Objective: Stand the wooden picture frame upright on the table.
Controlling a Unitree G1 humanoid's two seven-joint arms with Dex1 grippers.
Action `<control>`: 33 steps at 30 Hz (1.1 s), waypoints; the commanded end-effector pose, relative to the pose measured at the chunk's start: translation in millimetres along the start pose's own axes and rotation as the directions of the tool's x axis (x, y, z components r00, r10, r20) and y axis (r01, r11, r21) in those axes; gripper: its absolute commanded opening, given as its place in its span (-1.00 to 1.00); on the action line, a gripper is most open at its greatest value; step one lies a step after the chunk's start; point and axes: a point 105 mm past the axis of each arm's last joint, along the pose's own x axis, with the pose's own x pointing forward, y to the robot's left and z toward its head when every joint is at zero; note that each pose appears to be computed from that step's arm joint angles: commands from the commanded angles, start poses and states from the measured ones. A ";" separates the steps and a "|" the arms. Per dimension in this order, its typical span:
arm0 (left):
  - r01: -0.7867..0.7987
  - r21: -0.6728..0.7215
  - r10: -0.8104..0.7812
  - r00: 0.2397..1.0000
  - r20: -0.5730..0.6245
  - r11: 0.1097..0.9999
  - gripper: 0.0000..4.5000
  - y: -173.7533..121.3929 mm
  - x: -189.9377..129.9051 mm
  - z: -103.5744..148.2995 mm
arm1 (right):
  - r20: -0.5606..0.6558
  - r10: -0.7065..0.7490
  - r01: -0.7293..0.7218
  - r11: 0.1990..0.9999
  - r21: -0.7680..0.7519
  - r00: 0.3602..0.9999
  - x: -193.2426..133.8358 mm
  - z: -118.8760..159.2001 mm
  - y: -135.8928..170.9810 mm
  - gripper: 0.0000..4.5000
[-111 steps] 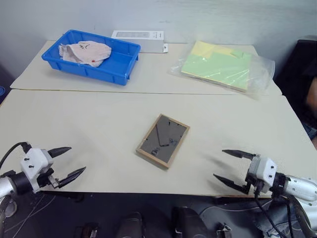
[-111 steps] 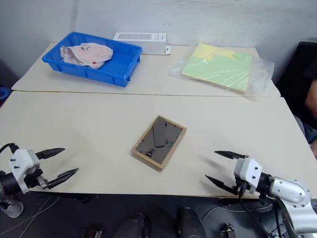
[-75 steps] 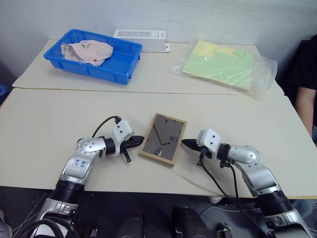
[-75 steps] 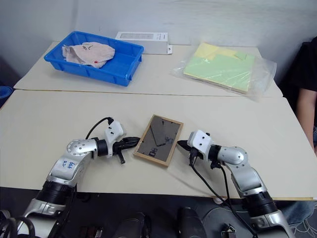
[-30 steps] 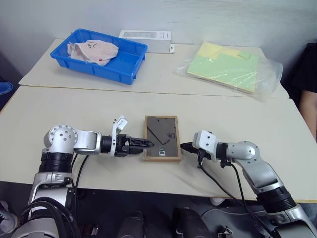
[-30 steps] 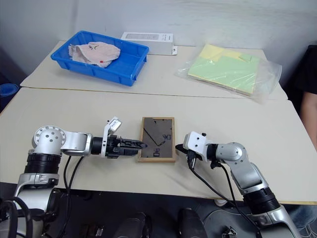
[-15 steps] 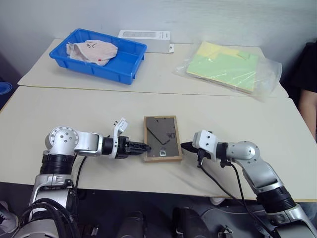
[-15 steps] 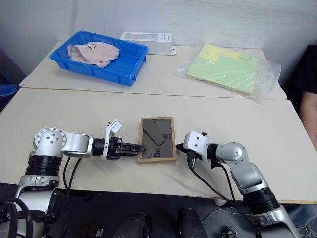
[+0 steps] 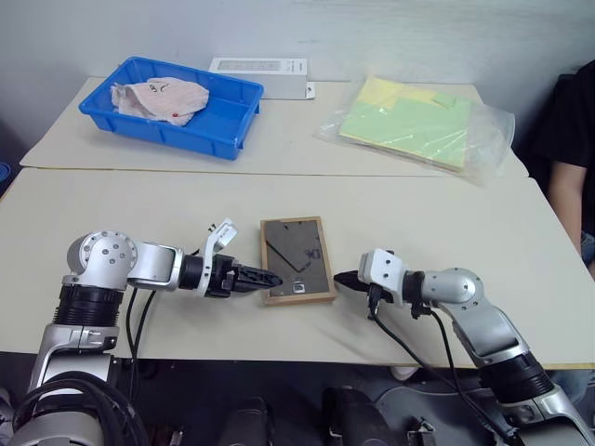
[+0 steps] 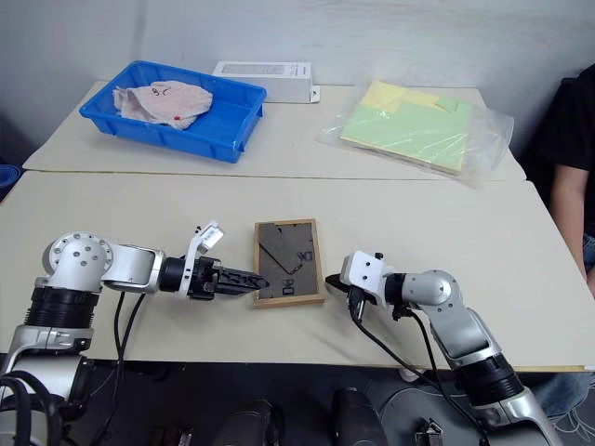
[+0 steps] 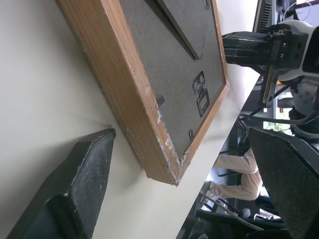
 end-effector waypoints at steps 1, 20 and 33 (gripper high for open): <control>-0.024 -0.040 0.022 0.999 -0.047 0.999 0.99 7.6 16.2 -11.1 | 0.047 0.010 -0.009 1.000 -0.026 0.999 0.6 14.7 2.5 -1.00; 0.034 -0.130 -0.026 0.998 0.066 0.991 0.03 10.7 23.9 -0.7 | 0.043 0.007 -0.005 1.000 -0.029 0.999 -0.4 11.1 0.9 -1.00; -0.075 0.480 -0.116 0.927 0.356 0.874 -0.42 5.1 4.5 17.7 | 0.453 0.063 -0.212 0.935 0.286 0.889 -34.3 86.9 -16.8 -0.15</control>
